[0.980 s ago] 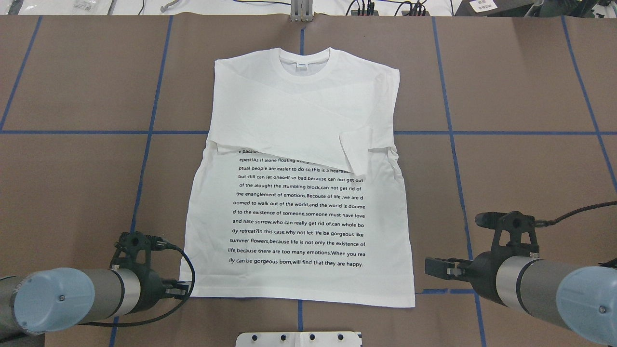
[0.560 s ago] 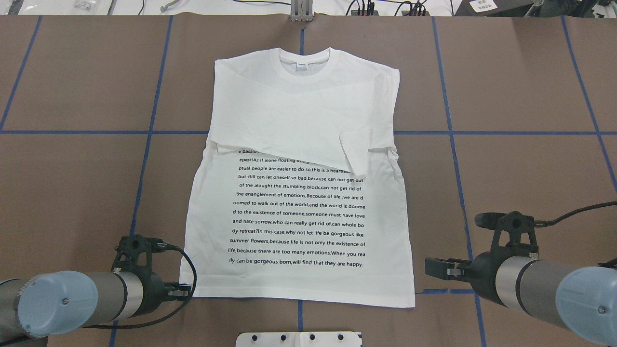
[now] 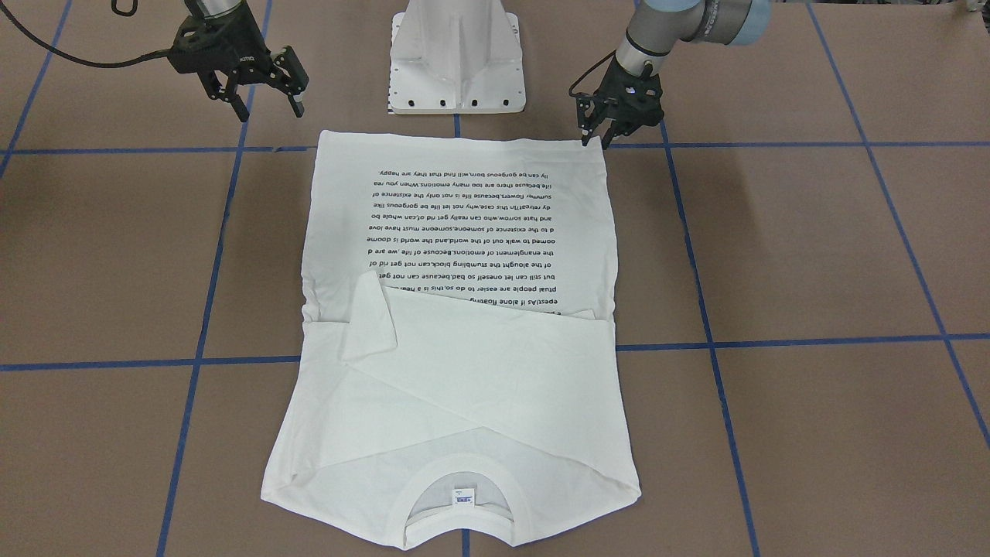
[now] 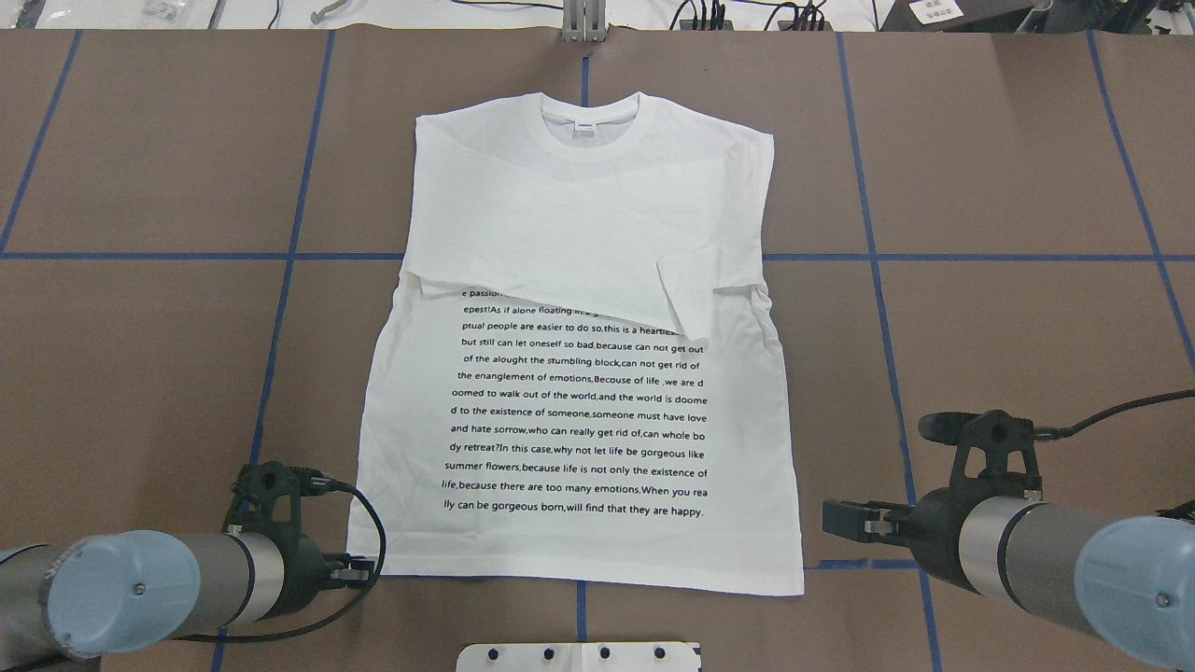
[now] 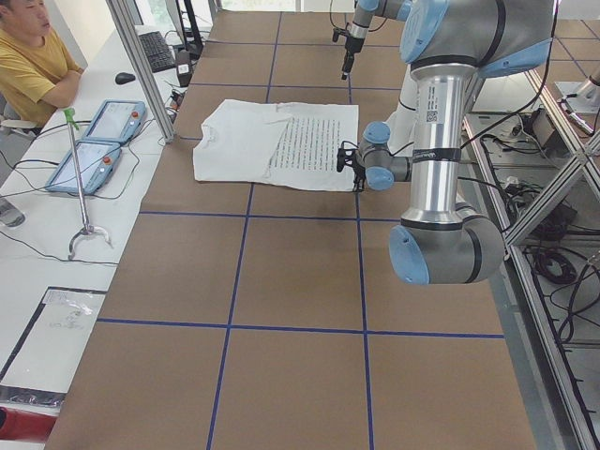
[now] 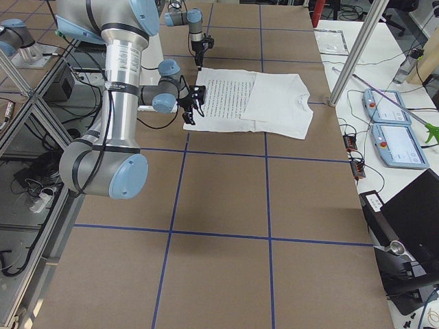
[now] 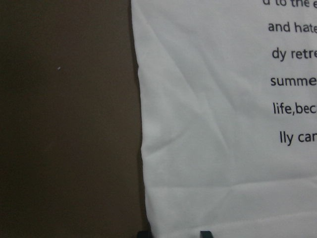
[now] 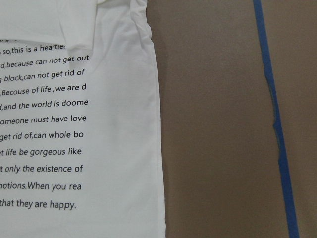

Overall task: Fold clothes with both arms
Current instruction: 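Align both grippers at the hem corners nearest the robot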

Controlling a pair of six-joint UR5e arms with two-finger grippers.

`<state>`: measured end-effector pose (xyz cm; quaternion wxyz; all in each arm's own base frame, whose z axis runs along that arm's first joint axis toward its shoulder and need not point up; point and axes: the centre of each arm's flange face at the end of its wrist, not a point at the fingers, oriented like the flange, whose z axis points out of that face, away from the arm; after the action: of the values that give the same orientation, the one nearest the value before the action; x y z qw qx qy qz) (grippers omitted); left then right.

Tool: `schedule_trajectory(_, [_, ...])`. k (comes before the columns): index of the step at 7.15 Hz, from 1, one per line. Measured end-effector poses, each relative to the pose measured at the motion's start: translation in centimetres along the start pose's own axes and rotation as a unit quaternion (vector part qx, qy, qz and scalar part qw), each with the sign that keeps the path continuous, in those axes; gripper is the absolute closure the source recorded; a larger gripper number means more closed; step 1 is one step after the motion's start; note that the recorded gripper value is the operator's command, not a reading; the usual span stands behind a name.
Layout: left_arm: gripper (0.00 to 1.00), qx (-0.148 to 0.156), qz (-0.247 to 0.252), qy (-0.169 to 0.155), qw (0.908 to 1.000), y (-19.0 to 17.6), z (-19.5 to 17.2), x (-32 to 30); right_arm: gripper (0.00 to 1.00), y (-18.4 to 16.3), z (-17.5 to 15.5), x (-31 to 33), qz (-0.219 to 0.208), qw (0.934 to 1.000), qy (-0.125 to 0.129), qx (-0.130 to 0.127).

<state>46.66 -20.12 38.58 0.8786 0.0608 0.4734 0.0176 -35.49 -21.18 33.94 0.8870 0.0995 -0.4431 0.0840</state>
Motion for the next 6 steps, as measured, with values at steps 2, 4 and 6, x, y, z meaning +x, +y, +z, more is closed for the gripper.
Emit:
schedule_trajectory(2, [1.0,-0.006,0.004,0.001,1.0,0.8,0.2,0.3,0.0,0.1,0.0,0.0,0.0,1.0,0.0,-0.001])
schedule_trajectory(4, [1.0,-0.008,0.007,0.003,0.9999,0.9,0.1,0.4,0.05,0.4,0.1,-0.2,0.002,1.0,-0.001,-0.004])
schedule_trajectory(6, [1.0,-0.008,0.009,0.015,0.9998,0.7,-0.7,1.2,0.26,2.2,0.6,-1.1,0.029,0.9996,-0.006,-0.001])
